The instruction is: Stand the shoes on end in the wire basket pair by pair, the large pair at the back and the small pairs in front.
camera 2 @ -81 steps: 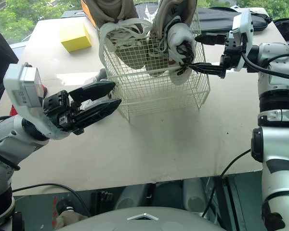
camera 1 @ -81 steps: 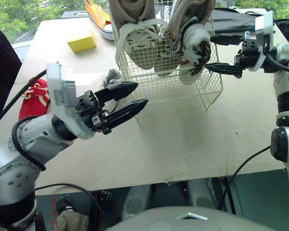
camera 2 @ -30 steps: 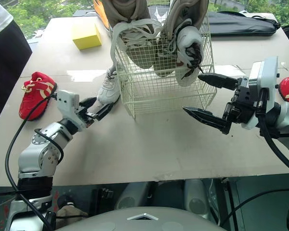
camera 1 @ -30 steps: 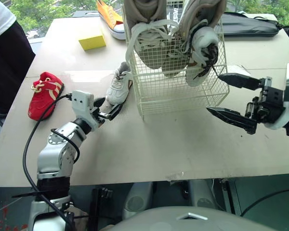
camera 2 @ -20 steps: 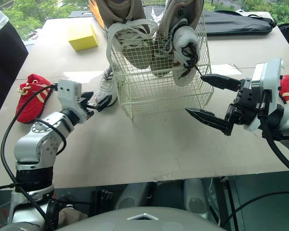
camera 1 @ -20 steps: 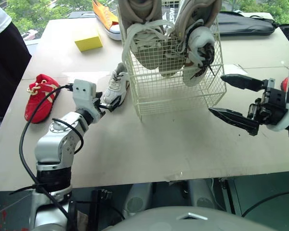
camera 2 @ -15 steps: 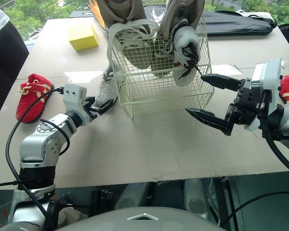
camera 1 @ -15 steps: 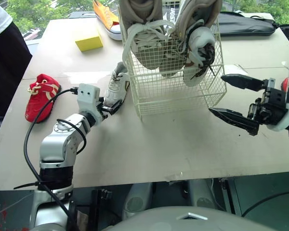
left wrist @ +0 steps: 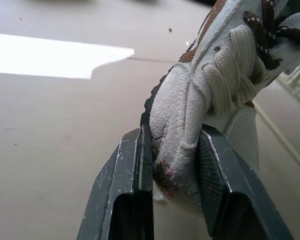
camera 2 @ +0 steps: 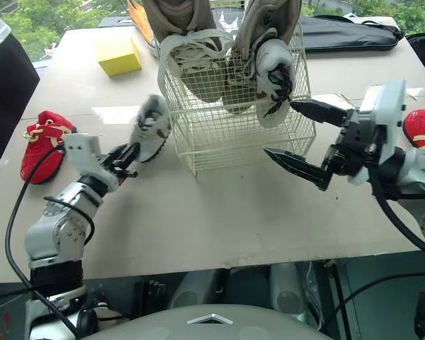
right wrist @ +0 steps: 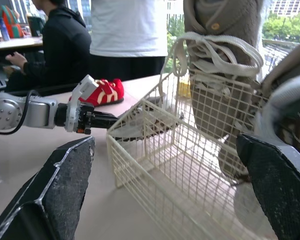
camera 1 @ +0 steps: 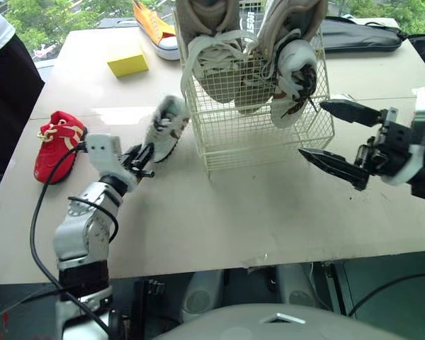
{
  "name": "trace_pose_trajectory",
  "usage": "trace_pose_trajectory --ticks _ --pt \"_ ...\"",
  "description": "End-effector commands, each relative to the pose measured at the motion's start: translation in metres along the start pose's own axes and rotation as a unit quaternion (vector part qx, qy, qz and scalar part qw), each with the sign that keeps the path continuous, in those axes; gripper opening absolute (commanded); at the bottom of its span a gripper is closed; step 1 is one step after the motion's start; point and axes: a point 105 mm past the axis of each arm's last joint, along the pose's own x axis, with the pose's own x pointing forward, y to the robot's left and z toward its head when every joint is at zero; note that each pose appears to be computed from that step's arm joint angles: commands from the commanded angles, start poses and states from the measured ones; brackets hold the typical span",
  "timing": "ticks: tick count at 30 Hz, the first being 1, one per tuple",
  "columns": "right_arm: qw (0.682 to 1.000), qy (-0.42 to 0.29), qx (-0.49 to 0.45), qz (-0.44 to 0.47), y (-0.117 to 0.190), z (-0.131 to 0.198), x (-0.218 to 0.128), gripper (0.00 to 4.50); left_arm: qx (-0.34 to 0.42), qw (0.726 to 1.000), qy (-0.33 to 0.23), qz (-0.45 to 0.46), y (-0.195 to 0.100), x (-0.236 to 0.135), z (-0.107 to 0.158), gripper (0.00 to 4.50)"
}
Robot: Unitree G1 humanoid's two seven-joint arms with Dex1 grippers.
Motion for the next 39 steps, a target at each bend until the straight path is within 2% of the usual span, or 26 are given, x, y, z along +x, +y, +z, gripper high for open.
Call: trace_pose_trajectory --ticks 1,6,8,10,11,14,15,17,20,24,26,28,31,33,36,38,39 --pt "1.0 -0.01 -0.017 -0.012 0.001 0.009 0.011 4.5 0.022 0.992 -0.122 -0.03 -0.019 -0.009 0.064 1.07" --pt "0.999 -0.026 0.014 0.028 0.002 0.011 0.023 4.5 0.011 0.985 -0.16 -0.07 -0.045 -0.013 0.085 1.07" --pt "0.999 -0.027 0.016 0.033 0.002 0.012 0.025 4.5 -0.002 0.984 -0.154 -0.086 -0.052 -0.016 0.085 1.07" --pt "0.999 -0.025 0.014 0.039 0.002 0.012 0.026 4.5 -0.003 0.989 -0.12 -0.084 -0.05 -0.018 0.076 1.07" --pt "0.999 -0.024 0.013 0.041 0.002 0.012 0.027 4.5 -0.016 0.993 -0.102 -0.06 -0.038 -0.024 0.069 1.07" --pt "0.998 -0.022 0.01 0.052 0.003 0.012 0.024 4.5 -0.015 0.999 0.015 0.028 0.001 -0.042 0.029 1.07" --pt "0.998 -0.026 0.004 0.06 0.006 0.013 0.023 4.5 -0.006 0.998 0.044 0.036 0.005 -0.048 0.018 1.07" --pt "0.996 -0.039 0.002 0.084 0.012 0.016 0.02 4.5 -0.017 0.997 0.066 0.028 0.002 -0.053 0.007 1.07" --pt "0.992 -0.038 -0.011 0.116 0.021 0.016 0.014 4.5 -0.042 0.997 0.054 0.024 -0.003 -0.052 0.005 1.07" --pt "0.992 -0.025 -0.03 0.119 0.022 0.013 0.008 4.5 -0.094 0.993 -0.069 -0.035 -0.026 -0.044 0.049 1.07" --pt "0.993 -0.022 -0.032 0.114 0.02 0.011 0.007 4.5 -0.085 0.991 -0.083 -0.056 -0.036 -0.042 0.056 1.07" --pt "0.993 -0.019 -0.033 0.112 0.02 0.008 0.008 4.5 -0.075 0.995 -0.053 -0.039 -0.037 -0.036 0.045 1.07" --pt "0.993 -0.018 -0.034 0.112 0.022 0.008 0.009 4.5 -0.045 0.997 0.056 0.025 -0.025 -0.037 0.004 1.07" --pt "0.993 -0.018 -0.034 0.11 0.023 0.008 0.008 4.5 -0.021 0.988 0.14 0.066 -0.013 -0.051 -0.025 1.07" --pt "0.993 -0.018 -0.033 0.108 0.023 0.007 0.007 4.5 -0.004 0.979 0.196 0.06 -0.011 -0.061 -0.037 1.07" --pt "0.994 -0.017 -0.032 0.108 0.023 0.006 0.007 4.5 0.003 0.975 0.217 0.052 -0.012 -0.063 -0.038 1.88" --pt "0.994 -0.018 -0.031 0.107 0.024 0.006 0.007 4.5 0.009 0.974 0.221 0.049 -0.011 -0.062 -0.036 2.15"
